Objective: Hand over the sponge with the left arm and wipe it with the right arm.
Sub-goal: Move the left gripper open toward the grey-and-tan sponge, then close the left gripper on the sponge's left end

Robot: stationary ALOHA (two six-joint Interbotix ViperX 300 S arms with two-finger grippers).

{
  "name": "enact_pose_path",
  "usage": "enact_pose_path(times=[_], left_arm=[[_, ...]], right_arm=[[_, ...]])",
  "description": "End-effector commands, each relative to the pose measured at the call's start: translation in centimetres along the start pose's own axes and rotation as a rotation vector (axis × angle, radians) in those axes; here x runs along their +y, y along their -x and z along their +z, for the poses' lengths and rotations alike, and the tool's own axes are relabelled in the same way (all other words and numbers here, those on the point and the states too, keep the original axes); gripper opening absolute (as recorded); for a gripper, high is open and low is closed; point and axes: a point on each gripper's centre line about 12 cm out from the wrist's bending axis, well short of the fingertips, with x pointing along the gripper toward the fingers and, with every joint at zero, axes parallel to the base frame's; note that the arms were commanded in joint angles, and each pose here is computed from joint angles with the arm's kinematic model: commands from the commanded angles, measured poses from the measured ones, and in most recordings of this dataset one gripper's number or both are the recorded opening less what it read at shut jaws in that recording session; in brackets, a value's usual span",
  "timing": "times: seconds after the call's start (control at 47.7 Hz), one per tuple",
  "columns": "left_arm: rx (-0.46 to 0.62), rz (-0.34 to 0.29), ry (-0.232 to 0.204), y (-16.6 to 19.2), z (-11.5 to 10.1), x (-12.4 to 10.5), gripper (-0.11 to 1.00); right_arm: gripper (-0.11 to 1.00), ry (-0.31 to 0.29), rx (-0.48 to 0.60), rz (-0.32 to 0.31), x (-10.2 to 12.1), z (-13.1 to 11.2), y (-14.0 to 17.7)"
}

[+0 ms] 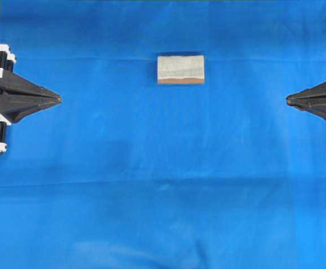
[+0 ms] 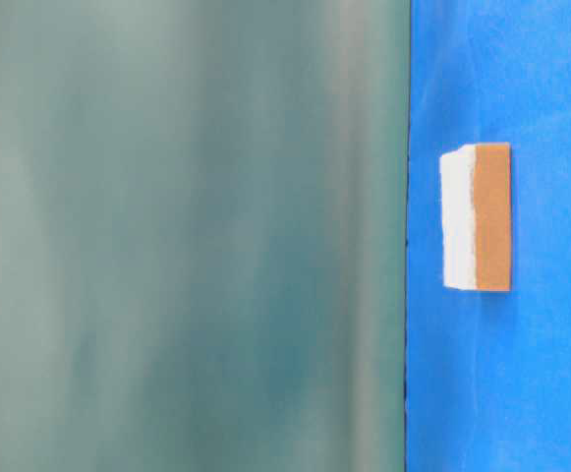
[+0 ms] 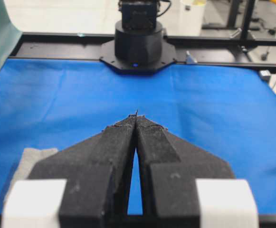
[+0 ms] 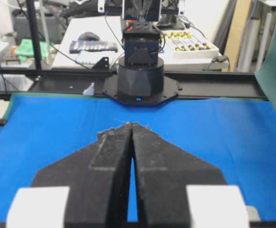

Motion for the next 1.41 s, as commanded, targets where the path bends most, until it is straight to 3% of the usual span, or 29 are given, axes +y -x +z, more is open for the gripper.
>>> enact_pose_path(times=[0.0,0.21,0.524,0.65,0.713,0.923,1.028,1.259,1.385], left_arm=[[0.012,0.009,0.033,-0.4,0.3,0.1,0.0],[0.018,0.024,0.005,-0.8,0.4,0.4,0.0],[0.167,0.188,-0.013,-5.1,-1.8,4.7,0.0],[0.242,0.223,-0.045,-7.1,-3.3,6.2,0.01],[0.283,0.227,-0.069,-8.3,-4.1,6.8,0.1],[0.408,0.237,-0.139,-12.3,-7.1,8.9,0.7],[0.478,0.231,-0.172,-13.9,-9.5,9.8,0.91],[0.565,0.242,-0.212,-16.6,-14.0,12.1,0.94],[0.58,0.251,-0.208,-17.4,-16.3,12.9,0.94]], right_arm=[[0.0,-0.003,-0.017,-0.001,0.0,0.8,-0.3],[0.0,0.0,0.002,0.0,0.0,0.8,-0.5],[0.0,0.0,0.02,0.0,0.0,0.5,-0.6],[0.0,0.0,0.029,0.0,0.0,0.4,-0.6],[0.0,0.0,0.037,0.0,0.0,0.3,-0.6],[0.0,0.0,0.049,0.0,0.0,0.1,-0.6],[0.0,0.002,0.054,0.0,0.0,0.0,-0.6],[0.0,0.0,0.08,-0.003,-0.1,-0.7,-0.9],[0.0,0.0,0.091,-0.005,-0.1,-0.9,-1.1]])
